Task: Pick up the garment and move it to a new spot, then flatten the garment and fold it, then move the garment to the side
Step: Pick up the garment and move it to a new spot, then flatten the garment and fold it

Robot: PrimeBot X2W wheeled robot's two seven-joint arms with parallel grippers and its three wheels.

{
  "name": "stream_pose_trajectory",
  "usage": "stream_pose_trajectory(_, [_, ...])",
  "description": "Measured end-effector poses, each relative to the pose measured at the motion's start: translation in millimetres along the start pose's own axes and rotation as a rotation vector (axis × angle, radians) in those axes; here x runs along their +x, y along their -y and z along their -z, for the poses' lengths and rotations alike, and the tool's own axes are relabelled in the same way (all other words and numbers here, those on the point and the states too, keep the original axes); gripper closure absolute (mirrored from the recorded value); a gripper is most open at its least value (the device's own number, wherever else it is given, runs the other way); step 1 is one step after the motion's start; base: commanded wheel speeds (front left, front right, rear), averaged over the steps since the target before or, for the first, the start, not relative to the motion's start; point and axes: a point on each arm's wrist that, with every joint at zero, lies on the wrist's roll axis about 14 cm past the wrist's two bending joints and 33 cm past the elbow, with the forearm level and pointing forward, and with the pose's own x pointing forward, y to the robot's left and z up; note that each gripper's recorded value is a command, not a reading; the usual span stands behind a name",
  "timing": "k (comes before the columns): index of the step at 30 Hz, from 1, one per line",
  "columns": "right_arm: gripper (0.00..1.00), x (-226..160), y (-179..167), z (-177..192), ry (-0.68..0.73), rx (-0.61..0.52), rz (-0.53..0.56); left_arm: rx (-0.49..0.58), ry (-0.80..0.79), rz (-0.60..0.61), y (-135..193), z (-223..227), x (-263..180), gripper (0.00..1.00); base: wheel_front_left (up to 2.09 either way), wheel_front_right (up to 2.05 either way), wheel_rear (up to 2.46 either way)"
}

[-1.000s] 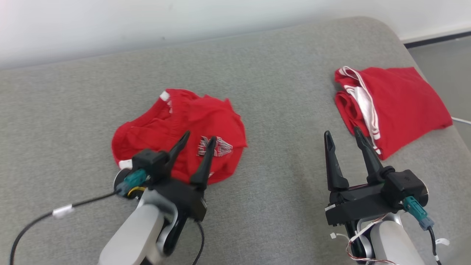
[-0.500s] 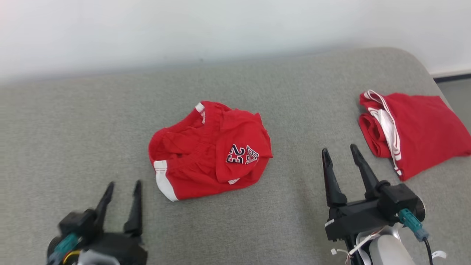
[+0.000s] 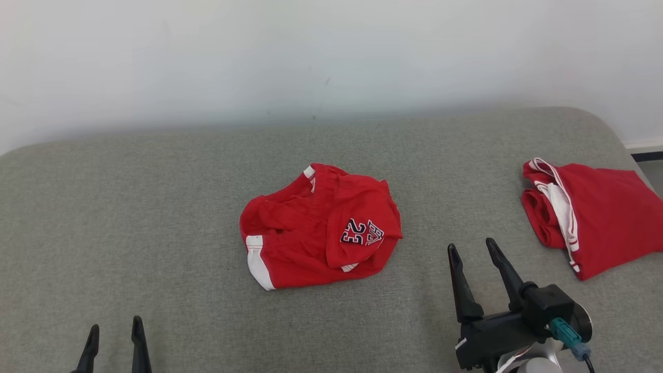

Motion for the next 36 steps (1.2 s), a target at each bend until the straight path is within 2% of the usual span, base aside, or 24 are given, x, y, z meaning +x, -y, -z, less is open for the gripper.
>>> stream_pose_trajectory(13, [0.00,-15,2,18,-0.055,0.003,0.012,0.060,0.005,-0.074,-23,-3,-27,0.00,0.00,0.00,0.00])
stream_pose_trajectory(31, [0.00,-25,16,33,-0.104,0.003,0.059,0.055,-0.012,-0.046,-13,3,-24,0.00,0.00,0.00,0.00])
stream_pose_trajectory(36, [0.00,-11,-9,33,-0.101,0.007,-0.021,0.030,-0.025,-0.035,-8,8,-24,0.00,0.00,0.00,0.00])
